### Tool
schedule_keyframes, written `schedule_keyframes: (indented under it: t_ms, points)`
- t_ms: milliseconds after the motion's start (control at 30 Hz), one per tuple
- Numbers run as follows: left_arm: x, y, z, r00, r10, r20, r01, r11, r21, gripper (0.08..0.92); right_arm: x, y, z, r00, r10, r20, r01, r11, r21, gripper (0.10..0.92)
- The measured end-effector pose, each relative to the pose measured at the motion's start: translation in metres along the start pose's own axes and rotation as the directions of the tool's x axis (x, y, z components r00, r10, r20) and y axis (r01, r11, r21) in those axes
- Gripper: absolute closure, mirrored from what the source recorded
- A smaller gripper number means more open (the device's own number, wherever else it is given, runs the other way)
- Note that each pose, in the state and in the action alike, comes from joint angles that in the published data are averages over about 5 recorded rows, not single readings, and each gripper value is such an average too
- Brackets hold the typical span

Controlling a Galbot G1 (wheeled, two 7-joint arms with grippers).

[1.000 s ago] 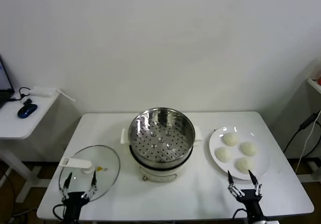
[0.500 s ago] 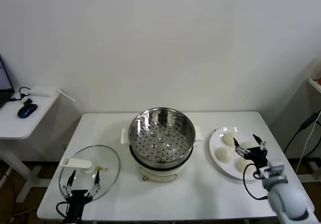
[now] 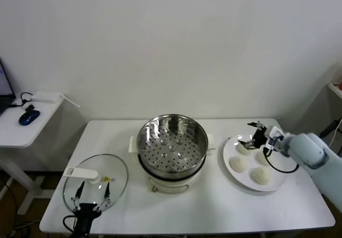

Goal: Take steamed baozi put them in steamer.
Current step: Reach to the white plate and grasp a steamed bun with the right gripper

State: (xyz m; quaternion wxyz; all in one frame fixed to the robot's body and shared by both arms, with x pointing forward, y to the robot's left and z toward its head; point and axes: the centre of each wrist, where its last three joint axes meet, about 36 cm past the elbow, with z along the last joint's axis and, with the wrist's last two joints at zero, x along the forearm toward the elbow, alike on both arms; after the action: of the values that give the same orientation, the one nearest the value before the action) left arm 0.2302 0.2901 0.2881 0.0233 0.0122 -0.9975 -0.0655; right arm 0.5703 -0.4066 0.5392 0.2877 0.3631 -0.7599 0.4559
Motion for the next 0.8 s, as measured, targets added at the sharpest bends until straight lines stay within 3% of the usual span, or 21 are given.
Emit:
schedule_keyframes:
  t_ms: [167,433,800]
  points:
    - [0.000,-0.001,0.004,0.9999,0.010,0.001,-0.010,1.000,-0.008,0.177,0.001,-0.045,-0.014,0.991,-0.119,-0.066,0.127,0.983,0.134,0.200]
    - [0.001,0.004,0.007,0.9999,0.012,-0.001,-0.012,1.000,-0.021,0.177,-0.015,-0.084,-0.016,0.935,-0.258,-0.243,0.315,0.920,0.233,0.200]
    - [0.006,0.007,0.015,0.9998,0.011,-0.014,-0.011,0.999,-0.033,0.177,-0.062,-0.102,-0.011,0.870,-0.330,-0.365,0.432,0.867,0.246,0.200]
